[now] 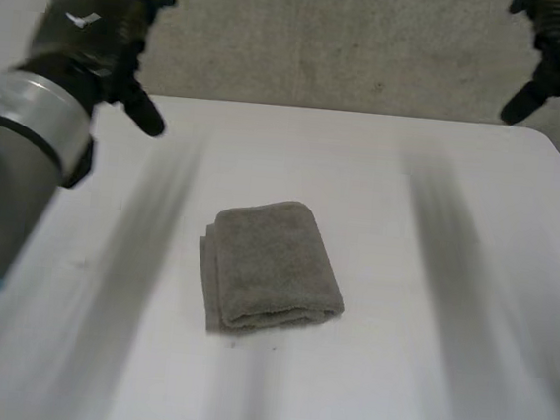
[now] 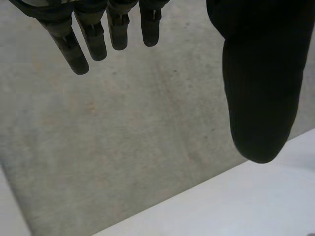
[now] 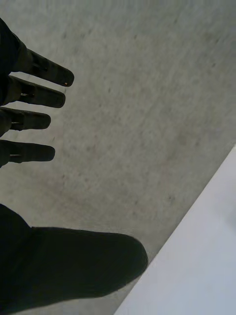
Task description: Fold the towel.
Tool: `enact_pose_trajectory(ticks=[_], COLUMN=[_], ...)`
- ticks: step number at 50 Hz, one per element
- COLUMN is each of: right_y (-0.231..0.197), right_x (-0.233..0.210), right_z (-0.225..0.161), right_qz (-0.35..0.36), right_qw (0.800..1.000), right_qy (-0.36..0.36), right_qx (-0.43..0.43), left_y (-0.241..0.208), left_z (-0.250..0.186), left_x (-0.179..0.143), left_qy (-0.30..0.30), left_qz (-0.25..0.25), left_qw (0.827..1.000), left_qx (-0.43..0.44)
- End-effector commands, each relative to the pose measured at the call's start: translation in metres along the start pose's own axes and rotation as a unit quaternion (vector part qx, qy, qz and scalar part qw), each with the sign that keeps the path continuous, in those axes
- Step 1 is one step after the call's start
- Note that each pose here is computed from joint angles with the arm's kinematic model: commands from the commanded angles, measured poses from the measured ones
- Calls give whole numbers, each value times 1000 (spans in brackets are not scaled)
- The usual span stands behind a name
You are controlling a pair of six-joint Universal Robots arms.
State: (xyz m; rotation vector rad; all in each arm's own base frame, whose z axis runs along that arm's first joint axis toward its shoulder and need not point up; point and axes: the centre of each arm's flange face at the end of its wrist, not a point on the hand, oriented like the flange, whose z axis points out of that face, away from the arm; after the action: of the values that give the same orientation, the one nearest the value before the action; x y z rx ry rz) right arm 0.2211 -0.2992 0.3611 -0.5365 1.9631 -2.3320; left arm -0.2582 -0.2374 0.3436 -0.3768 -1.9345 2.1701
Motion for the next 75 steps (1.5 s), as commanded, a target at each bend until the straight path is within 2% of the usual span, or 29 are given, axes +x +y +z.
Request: enact_pose_trajectory(ticks=[1,10,20,45,57,75], right_y=[7,11,22,24,26,12], right_x=[-5,-7,-23,-23,-31,-28], right_z=[-11,-12,-18,-21,-29,-29], right_qz=[12,28,58,47,23,19], right_qw=[998,997,989,989,989,990], right_qy=[-46,-56,-123,-124,-135,-133], right_qx=[-38,-45,-57,-59,-63,-37], left_y=[-9,-16,-12,-11,-25,-26], left_z=[-8,-10,-11,-14,-23,-22], left_x=[-6,-3,-1,-2,-4,-5], left_qy=[16,36,52,52,52,48], left_qz=[0,-14,-14,-7,-9,-9], left_qw=[1000,999,998,999,999,999], left_qx=[-19,-8,-13,-15,8,11])
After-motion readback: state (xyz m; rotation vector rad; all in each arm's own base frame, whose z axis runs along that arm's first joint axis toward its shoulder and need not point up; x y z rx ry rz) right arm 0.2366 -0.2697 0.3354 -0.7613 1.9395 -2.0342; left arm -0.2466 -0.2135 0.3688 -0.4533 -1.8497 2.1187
